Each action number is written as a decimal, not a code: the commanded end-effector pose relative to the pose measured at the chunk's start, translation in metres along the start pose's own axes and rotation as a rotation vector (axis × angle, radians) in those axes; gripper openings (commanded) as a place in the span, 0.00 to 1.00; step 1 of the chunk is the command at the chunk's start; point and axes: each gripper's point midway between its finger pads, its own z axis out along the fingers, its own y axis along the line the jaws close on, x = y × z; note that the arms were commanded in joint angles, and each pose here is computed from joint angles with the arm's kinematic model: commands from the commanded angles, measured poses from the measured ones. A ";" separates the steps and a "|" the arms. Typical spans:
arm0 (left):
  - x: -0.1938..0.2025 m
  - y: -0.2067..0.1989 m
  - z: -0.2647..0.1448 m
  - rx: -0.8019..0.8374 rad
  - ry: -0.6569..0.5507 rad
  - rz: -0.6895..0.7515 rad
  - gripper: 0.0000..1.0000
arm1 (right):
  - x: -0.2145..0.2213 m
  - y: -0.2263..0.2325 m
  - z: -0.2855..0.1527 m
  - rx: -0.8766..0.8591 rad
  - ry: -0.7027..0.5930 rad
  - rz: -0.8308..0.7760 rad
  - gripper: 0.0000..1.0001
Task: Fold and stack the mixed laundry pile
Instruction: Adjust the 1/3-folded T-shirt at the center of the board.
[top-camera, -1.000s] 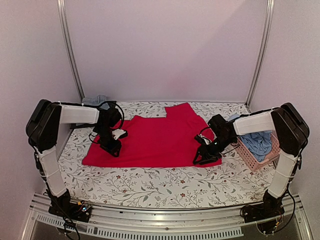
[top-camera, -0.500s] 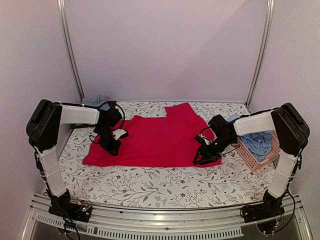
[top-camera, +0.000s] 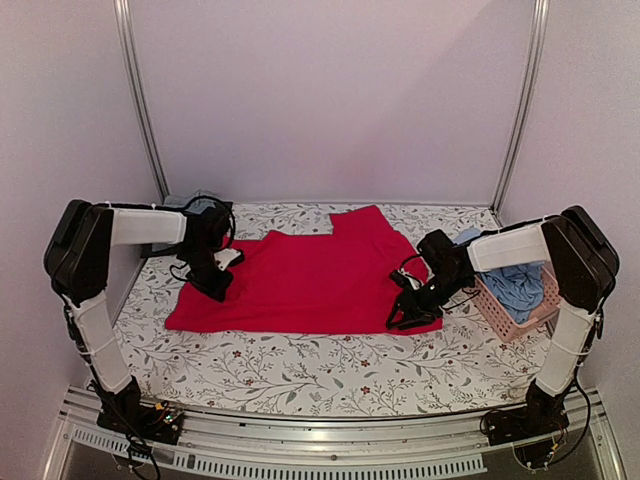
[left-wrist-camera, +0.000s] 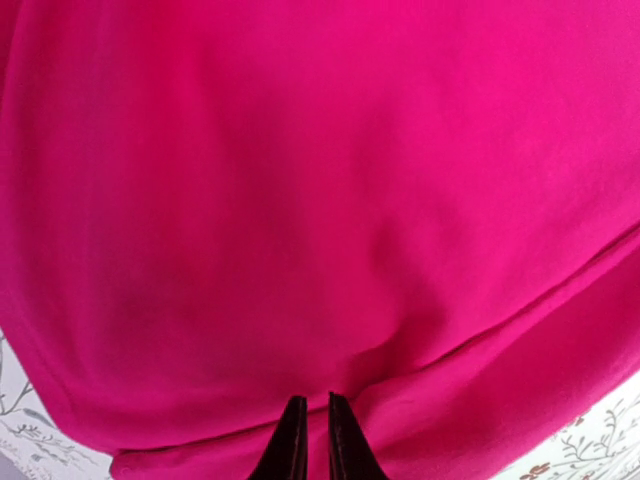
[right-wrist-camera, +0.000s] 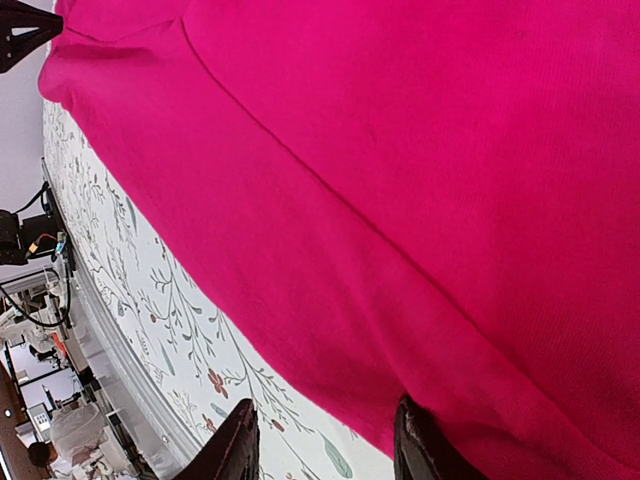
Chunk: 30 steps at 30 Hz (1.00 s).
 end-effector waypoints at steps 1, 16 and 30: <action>-0.008 0.009 -0.011 -0.017 -0.050 -0.023 0.05 | 0.048 -0.044 0.023 0.142 0.142 0.105 0.45; -0.018 -0.016 -0.020 0.187 -0.121 -0.045 0.21 | 0.050 -0.044 0.021 0.143 0.142 0.111 0.45; -0.012 -0.026 0.005 0.178 -0.030 -0.017 0.14 | 0.052 -0.045 0.019 0.150 0.143 0.113 0.45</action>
